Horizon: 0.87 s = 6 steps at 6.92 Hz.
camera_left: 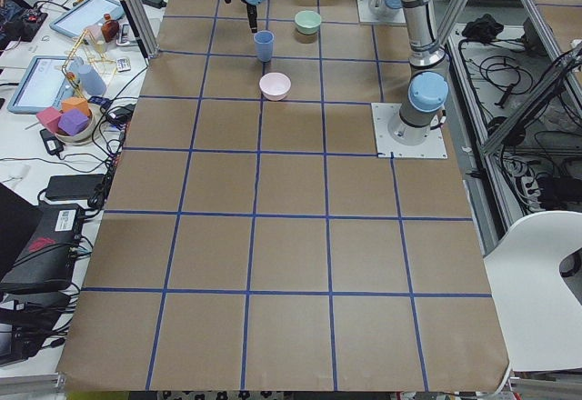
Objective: Stack blue cups with both arms
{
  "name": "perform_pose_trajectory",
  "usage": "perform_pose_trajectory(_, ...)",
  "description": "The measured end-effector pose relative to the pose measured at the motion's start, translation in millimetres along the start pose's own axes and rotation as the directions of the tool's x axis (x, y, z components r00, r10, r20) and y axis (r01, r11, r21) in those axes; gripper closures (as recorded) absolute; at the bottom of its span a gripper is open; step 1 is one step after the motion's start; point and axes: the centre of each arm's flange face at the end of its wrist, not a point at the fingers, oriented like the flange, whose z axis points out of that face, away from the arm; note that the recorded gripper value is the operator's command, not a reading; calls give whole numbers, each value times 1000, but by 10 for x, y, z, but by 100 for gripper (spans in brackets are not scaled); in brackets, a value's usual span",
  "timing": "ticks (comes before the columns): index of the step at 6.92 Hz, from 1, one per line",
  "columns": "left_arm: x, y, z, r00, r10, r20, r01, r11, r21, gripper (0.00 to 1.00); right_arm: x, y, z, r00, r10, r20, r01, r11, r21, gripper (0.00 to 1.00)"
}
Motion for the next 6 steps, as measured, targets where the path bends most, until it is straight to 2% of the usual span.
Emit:
perform_pose_trajectory(1,-331,-4,-345,999,39,3,-39,999,-12,0,187,-98,75,1000,25,-7,-25,1000,-9,0)
perform_pose_trajectory(3,-821,366,-1079,988,154,13,-153,987,-50,0,897,-351,350,997,76,-23,-77,995,-55,0)
perform_pose_trajectory(5,-1087,874,-1581,978,208,17,-208,978,-3,0,1620,-623,811,999,26,-22,-28,995,-91,0)
perform_pose_trajectory(6,-1225,948,-1629,980,199,27,-200,979,29,0,1989,-742,1077,1000,16,-19,-18,995,-101,0)
